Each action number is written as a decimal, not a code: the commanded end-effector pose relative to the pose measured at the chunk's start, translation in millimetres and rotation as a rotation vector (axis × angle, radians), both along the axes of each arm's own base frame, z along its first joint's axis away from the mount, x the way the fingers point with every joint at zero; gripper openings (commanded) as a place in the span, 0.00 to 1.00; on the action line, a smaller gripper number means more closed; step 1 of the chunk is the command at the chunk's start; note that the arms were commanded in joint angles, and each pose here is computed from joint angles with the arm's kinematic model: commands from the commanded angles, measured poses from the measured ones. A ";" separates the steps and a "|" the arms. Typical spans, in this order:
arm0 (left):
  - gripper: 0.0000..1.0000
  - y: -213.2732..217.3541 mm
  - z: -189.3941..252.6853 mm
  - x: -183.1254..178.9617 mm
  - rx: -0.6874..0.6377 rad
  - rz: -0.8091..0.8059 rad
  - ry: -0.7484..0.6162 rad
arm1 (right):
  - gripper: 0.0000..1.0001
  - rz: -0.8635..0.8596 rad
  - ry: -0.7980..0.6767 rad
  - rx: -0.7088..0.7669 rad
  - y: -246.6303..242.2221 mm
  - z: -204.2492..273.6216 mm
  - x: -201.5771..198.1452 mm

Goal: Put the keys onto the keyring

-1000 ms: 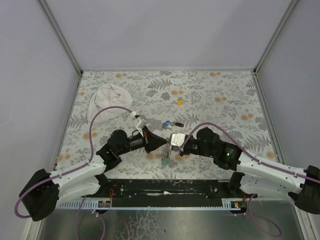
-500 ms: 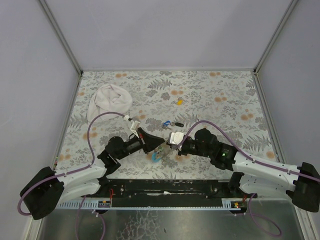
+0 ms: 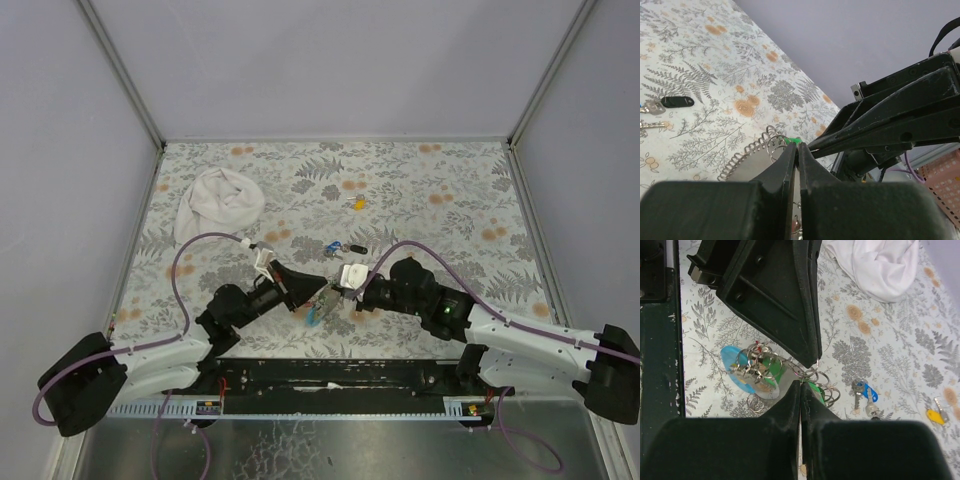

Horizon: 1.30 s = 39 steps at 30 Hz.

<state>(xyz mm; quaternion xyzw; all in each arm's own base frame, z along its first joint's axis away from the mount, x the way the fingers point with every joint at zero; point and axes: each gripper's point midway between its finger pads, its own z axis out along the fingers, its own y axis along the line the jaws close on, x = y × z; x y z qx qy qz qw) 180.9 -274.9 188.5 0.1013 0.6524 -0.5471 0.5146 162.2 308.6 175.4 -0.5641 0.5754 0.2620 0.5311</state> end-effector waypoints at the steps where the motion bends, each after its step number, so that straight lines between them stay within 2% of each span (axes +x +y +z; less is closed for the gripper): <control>1: 0.00 17.3 46.4 16.0 -0.121 0.125 -0.124 | 0.00 -0.022 -0.063 -0.037 -11.5 19.2 1.8; 3: 0.03 15.6 45.5 13.4 -0.105 0.108 -0.133 | 0.00 -0.037 -0.096 -0.056 -13.4 28.0 7.4; 6: 0.23 7.4 44.1 14.1 -0.020 0.078 -0.147 | 0.00 -0.036 -0.131 -0.084 -13.9 33.6 11.7; 7: 0.26 5.1 40.2 12.1 0.015 0.059 -0.150 | 0.00 -0.031 -0.139 -0.090 -13.5 35.7 12.2; 13: 0.39 0.2 40.6 4.4 0.132 -0.019 -0.212 | 0.00 0.002 -0.167 -0.126 -12.0 40.8 11.9; 21: 0.39 -11.9 29.1 -8.4 0.241 -0.216 -0.243 | 0.00 0.013 -0.173 -0.139 -11.6 43.3 11.6; 26: 0.33 -21.4 26.9 -15.8 0.236 -0.305 -0.209 | 0.00 0.012 -0.175 -0.137 -11.9 44.7 11.9; 39: 0.31 -29.9 20.4 -12.1 0.261 -0.338 -0.094 | 0.00 0.023 -0.180 -0.114 -11.3 51.6 8.8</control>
